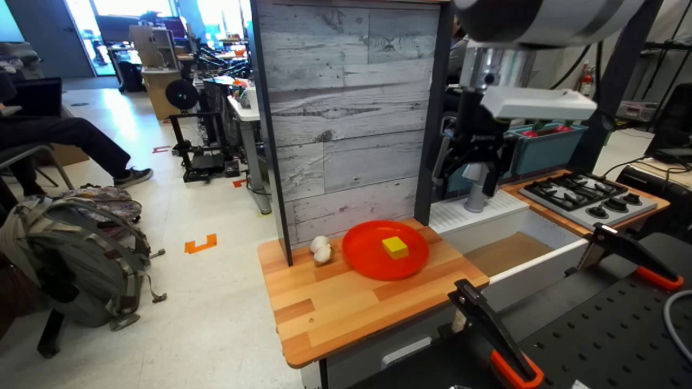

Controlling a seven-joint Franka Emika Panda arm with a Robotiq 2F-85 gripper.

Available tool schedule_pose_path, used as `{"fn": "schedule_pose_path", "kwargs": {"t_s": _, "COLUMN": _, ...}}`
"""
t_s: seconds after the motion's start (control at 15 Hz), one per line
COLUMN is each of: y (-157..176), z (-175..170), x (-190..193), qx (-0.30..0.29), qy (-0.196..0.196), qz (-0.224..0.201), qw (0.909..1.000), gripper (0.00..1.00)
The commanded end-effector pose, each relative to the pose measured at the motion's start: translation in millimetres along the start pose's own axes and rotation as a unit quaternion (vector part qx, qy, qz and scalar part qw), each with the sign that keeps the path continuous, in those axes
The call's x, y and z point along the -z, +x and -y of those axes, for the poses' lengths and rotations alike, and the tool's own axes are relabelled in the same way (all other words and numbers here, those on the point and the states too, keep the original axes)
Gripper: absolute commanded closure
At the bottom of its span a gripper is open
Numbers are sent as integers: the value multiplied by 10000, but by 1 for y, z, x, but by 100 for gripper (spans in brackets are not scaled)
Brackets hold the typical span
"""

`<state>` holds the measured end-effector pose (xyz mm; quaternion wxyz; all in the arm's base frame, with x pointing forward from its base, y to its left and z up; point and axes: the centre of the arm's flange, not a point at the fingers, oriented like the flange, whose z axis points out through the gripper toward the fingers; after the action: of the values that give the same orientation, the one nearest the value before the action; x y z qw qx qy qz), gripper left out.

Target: Remove the yellow block from the orange plate and put it on the table

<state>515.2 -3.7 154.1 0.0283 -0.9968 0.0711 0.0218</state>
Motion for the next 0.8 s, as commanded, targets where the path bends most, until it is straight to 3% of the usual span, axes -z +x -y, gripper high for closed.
{"fn": "schedule_pose_path", "kwargs": {"t_s": 0.0, "y": 38, "z": 27, "x": -52, "qx": -112, "qy": -5, "qz": -96, "qw": 9999, "gripper": 0}}
{"fn": "schedule_pose_path", "kwargs": {"t_s": 0.33, "y": 61, "z": 56, "x": -105, "qx": -152, "qy": -66, "qz": 2, "qw": 9999, "gripper": 0}}
{"fn": "schedule_pose_path", "kwargs": {"t_s": 0.73, "y": 82, "z": 74, "x": -138, "qx": -5, "qy": -185, "qz": -213, "qw": 9996, "gripper": 0}}
